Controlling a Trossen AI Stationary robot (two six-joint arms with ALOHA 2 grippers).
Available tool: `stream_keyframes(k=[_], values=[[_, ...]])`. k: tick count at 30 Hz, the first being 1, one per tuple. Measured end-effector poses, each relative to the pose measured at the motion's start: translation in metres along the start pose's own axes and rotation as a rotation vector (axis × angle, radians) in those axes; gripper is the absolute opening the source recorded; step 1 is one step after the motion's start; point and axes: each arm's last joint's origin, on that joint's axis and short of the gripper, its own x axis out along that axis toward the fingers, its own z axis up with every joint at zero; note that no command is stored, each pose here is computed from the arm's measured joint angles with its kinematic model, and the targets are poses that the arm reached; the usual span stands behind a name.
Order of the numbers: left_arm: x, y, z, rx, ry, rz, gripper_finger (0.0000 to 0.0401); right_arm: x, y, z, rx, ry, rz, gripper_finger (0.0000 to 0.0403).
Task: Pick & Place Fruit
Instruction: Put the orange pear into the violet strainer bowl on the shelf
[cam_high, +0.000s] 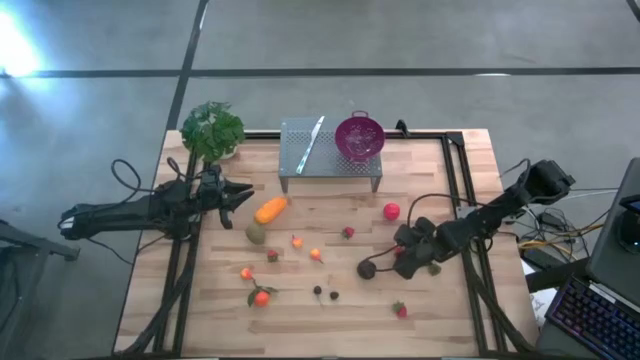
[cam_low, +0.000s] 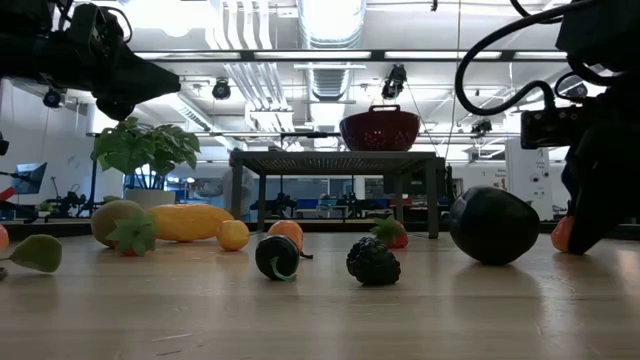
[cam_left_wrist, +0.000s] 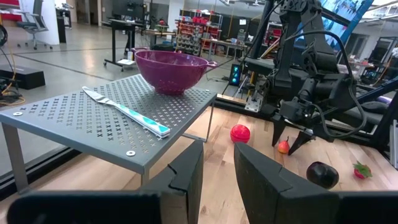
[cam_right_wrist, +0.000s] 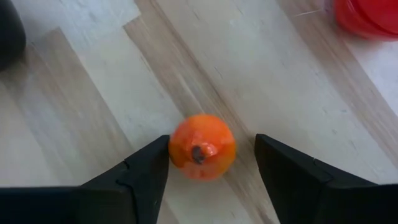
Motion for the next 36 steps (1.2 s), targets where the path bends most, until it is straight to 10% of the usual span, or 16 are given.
stream_keyframes(k=[18, 36], values=[[0.000, 0.000, 0.000, 0.000, 0.000, 0.000, 0.0096, -0.003, -0.001, 0.002, 0.008, -0.011, 0.023, 0.0128], [0.000, 0.000, 0.000, 0.000, 0.000, 0.000, 0.0096, -0.028, -0.005, 0.012, 0.000, -0.084, 0.145, 0.0122]])
